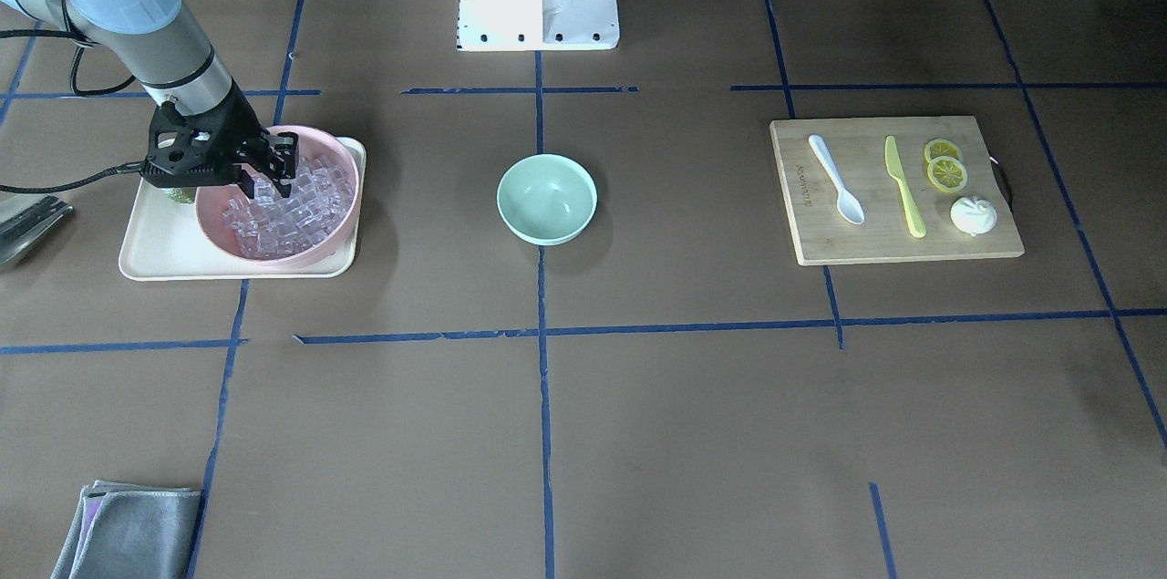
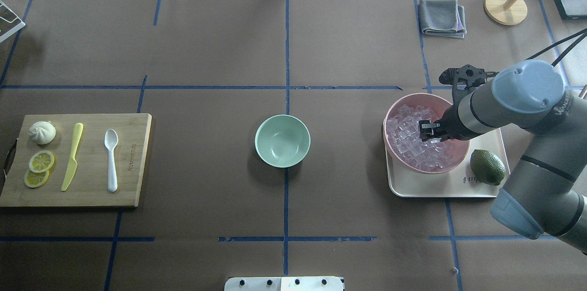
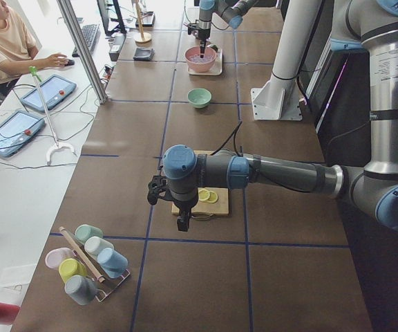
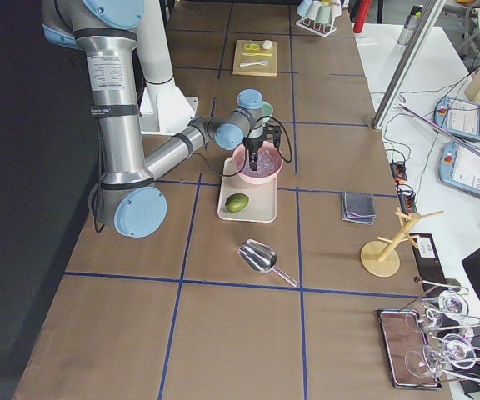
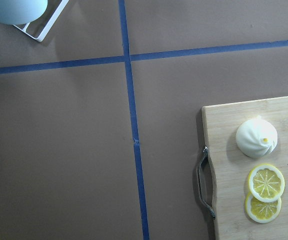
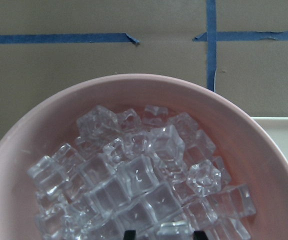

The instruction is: Put spoon and ice into bowl

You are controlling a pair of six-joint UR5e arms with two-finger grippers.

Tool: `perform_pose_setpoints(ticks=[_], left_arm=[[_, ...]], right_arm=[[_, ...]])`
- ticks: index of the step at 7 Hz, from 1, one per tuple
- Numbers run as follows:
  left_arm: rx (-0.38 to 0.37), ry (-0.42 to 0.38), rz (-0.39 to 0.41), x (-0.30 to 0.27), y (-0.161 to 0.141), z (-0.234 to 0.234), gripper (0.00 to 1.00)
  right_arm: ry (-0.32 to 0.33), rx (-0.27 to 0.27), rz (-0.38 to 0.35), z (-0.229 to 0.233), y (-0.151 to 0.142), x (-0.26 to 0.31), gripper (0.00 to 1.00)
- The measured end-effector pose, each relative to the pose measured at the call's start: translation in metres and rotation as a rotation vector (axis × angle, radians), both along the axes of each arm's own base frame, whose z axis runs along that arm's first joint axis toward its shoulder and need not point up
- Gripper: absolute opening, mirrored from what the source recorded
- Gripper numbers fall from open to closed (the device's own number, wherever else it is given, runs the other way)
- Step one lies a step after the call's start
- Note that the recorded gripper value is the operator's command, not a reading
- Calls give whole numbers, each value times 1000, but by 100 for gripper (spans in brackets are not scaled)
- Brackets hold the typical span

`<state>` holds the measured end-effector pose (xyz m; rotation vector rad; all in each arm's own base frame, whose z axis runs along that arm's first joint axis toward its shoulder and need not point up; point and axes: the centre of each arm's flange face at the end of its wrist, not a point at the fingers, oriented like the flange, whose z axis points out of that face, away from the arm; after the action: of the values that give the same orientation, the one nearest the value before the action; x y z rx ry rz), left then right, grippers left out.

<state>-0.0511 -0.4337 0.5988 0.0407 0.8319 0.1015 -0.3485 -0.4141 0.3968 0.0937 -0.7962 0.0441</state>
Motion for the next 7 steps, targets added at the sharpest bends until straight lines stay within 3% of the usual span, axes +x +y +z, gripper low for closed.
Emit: perform_pose_setpoints(ticks=[1, 5, 7], left_arm=[[1, 0, 0, 0, 0, 0, 100], [17, 1, 0, 0, -1, -3, 100], [28, 32, 7, 5, -2, -8, 100]], right_arm=[[4, 5, 1, 1, -1, 0, 0], [-32, 36, 19, -36, -6, -1, 0], [-68, 24, 40, -62, -8, -11, 0]])
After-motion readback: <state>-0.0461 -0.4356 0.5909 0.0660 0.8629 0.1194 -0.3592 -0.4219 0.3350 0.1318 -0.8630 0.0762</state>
